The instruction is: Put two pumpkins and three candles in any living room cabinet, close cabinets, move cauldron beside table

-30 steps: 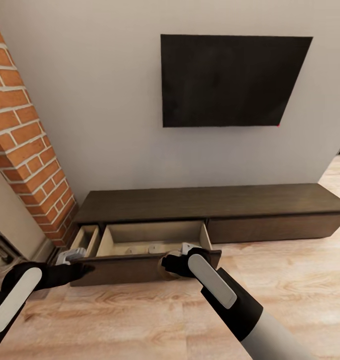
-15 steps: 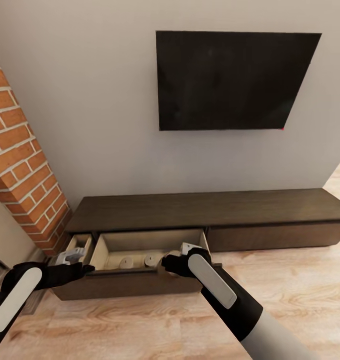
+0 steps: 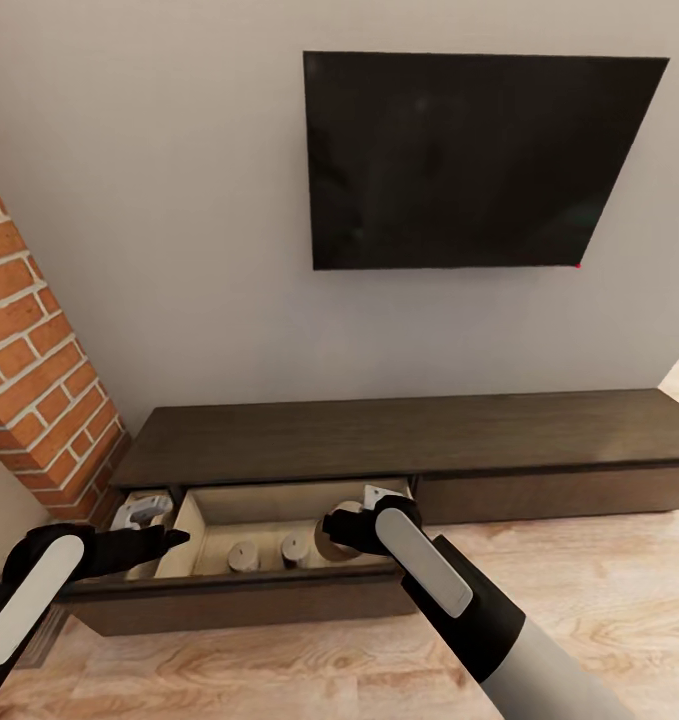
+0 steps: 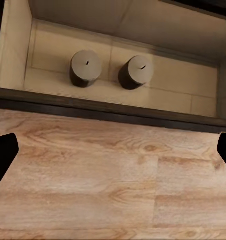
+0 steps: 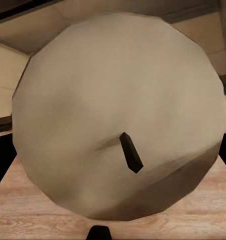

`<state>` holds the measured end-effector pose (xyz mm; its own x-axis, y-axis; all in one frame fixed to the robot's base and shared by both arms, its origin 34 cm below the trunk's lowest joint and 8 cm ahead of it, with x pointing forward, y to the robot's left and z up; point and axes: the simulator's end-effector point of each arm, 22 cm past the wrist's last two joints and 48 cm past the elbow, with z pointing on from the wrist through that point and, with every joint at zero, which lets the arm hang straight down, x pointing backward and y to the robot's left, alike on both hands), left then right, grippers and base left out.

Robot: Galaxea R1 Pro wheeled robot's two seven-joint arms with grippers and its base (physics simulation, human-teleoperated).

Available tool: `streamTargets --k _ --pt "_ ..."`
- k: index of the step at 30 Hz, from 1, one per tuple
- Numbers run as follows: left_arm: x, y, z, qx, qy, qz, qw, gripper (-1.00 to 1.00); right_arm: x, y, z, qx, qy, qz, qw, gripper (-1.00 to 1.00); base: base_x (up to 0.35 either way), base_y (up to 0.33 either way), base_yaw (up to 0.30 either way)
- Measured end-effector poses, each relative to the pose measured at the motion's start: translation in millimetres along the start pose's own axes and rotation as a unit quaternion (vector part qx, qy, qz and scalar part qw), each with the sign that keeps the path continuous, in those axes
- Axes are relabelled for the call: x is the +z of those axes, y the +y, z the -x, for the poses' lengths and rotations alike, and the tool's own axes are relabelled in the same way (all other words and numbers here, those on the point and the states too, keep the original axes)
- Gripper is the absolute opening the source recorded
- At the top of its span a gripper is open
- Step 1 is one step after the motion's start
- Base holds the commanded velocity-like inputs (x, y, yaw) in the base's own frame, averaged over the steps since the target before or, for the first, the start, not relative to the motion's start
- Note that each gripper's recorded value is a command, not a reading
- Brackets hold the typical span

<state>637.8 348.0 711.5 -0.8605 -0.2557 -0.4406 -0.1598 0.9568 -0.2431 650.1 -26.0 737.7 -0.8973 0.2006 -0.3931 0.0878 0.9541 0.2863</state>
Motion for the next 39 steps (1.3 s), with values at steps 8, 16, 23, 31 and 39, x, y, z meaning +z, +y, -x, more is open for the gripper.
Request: streamTargets --k 8,16,23,31,39 --pt "0.3 0 0 -0.001 0.001 0.0 1.0 1.0 0.2 0 0 0.0 0.0 0.0 1.0 -1.0 0.181 -0.03 0.0" --pt "1.1 0 -1 -0.002 0.002 -0.001 1.0 1.0 16.6 -17 -13 0.002 0.021 -0.027 0.9994 -1.0 0.036 -0.001 0.0" --pt "1.9 1 -2 -0.003 0.003 0.0 1.0 1.0 43.3 -53 -40 0.009 0.062 -0.076 0.9951 -1.0 0.043 0.0 0.0" --pt "1.9 2 -2 -0.003 0.002 0.002 1.0 1.0 47.2 -56 -32 0.009 0.06 -0.076 0.9953 -1.0 0.107 0.022 0.0" --pt "2.2 2 -2 -0.003 0.002 0.002 1.0 1.0 42.8 -49 -10 0.005 0.044 -0.071 0.9965 -1.0 0.033 0.006 0.0"
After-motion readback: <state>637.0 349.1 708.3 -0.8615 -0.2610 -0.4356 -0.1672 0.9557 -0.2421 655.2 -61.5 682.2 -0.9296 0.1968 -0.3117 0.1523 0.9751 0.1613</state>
